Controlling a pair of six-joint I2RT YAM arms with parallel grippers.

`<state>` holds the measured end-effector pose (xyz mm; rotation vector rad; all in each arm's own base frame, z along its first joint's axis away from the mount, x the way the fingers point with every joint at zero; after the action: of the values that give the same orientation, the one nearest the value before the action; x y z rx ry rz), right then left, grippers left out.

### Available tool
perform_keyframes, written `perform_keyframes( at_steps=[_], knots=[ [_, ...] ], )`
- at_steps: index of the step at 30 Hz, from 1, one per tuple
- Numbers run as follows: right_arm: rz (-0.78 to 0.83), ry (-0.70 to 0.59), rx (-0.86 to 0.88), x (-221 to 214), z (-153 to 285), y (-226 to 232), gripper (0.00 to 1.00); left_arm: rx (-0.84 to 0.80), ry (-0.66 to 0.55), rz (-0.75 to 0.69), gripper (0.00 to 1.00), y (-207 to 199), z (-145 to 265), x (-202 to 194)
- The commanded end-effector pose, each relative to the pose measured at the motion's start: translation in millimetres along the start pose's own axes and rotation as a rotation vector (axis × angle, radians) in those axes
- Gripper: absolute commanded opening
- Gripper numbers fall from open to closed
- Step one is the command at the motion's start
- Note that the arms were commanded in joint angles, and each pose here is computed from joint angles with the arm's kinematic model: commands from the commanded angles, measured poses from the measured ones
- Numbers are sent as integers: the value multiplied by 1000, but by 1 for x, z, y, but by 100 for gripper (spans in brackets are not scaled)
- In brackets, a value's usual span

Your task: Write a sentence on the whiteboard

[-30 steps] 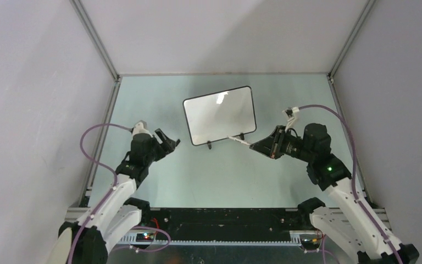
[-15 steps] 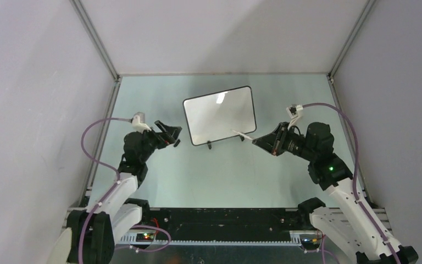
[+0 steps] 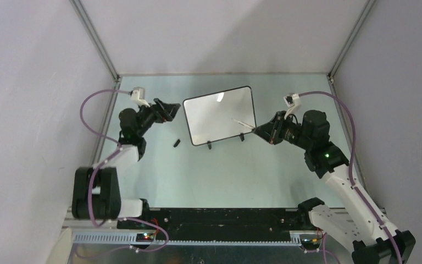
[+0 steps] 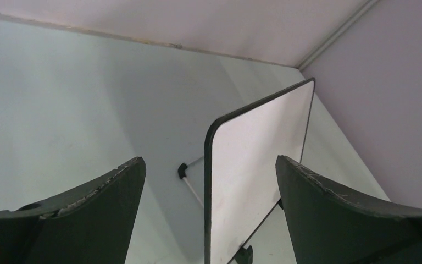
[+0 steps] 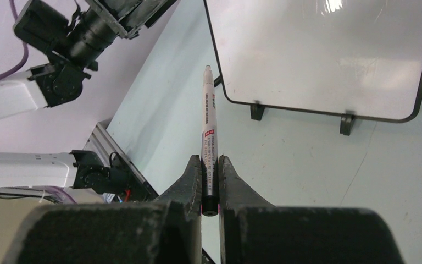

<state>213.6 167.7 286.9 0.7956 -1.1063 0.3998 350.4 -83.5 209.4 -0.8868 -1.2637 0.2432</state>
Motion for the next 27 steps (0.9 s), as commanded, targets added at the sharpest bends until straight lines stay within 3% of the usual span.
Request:
perform_keyframes(
  at_steps=[1,4,7,14,17,27],
  knots=[
    [87,-56,1,32,-10,0,0,-291,71,-76,92,-29,-30,15],
    [92,-27,3,33,-20,-1,0,-373,130,-40,84,-26,-43,6],
    [112,-43,12,43,-24,3,0,-362,159,-46,83,-17,-52,2],
    [133,-59,38,66,-37,15,0,-423,261,-24,66,-13,-65,-6],
    [142,-8,27,64,-54,16,0,-465,301,9,51,-12,-69,-11],
    [256,73,-43,68,-113,33,0,-458,291,31,49,7,-67,-4]
  ],
)
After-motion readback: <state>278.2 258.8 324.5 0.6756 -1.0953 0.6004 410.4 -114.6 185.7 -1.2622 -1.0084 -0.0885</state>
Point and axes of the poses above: each gripper's point midway between its finger pads, its own z axis back along the fingers, its own y axis along the line the jaws close on, x = y × z, the point moved 4 cm from there along z, back along the fingers, and after that the axes turned 13 degrees about z, right-handed, at the moved point
